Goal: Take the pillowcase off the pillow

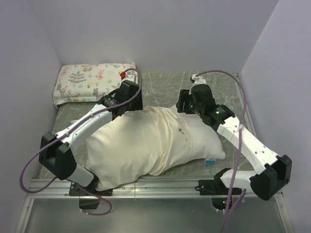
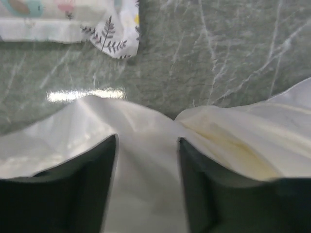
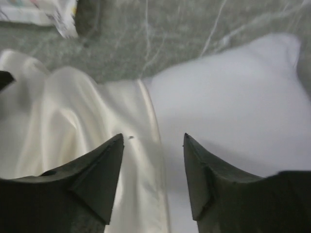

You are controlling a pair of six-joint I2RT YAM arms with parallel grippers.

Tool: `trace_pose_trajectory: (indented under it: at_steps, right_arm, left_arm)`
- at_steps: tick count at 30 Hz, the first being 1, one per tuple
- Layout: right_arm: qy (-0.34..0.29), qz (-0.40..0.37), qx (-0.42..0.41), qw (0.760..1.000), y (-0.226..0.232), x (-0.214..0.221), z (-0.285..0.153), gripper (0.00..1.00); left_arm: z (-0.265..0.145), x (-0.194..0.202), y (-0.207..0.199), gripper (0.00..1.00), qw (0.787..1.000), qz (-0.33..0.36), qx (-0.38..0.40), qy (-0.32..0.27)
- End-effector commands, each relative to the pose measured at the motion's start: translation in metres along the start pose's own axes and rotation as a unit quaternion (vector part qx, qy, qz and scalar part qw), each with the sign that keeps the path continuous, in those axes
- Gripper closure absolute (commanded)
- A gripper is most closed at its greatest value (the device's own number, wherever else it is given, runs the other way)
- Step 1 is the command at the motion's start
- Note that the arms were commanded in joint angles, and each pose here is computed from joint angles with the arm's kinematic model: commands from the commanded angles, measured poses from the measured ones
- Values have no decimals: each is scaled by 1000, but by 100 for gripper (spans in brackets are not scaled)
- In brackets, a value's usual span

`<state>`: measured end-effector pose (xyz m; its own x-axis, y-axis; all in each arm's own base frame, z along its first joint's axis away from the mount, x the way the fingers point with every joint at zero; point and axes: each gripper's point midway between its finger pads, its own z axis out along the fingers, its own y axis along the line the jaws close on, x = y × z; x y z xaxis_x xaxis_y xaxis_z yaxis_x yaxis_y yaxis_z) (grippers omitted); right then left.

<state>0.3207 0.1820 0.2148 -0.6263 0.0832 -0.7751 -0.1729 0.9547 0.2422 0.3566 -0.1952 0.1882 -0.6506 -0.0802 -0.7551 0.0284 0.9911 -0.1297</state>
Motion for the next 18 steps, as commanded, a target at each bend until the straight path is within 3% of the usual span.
trace_pose_trajectory:
  at_steps: [1, 3, 6, 11, 12, 18]
  right_arm:
    - [-81, 11, 12, 997, -3, -47, -36, 37]
    - [-95, 21, 19, 995, -11, -45, -49, 29]
    - [-104, 34, 27, 994, -23, -30, -61, 21]
    - [-83, 46, 48, 994, -49, 9, -59, 16]
    - [-84, 50, 46, 994, -52, 13, -59, 16]
    - [-47, 55, 67, 995, -69, 54, -38, 16]
  left_arm:
    - [-45, -75, -40, 28, 991, -22, 95, -90]
    - [-64, -86, -51, 21, 987, -31, 120, -100]
    - [-84, -71, -73, 14, 984, -33, 150, -87]
    - [-102, -7, -133, 7, 982, 5, 184, -50]
    - [-101, 2, -140, 1, 981, 4, 189, -40]
    - [-76, 68, -158, 1, 983, 29, 181, 10]
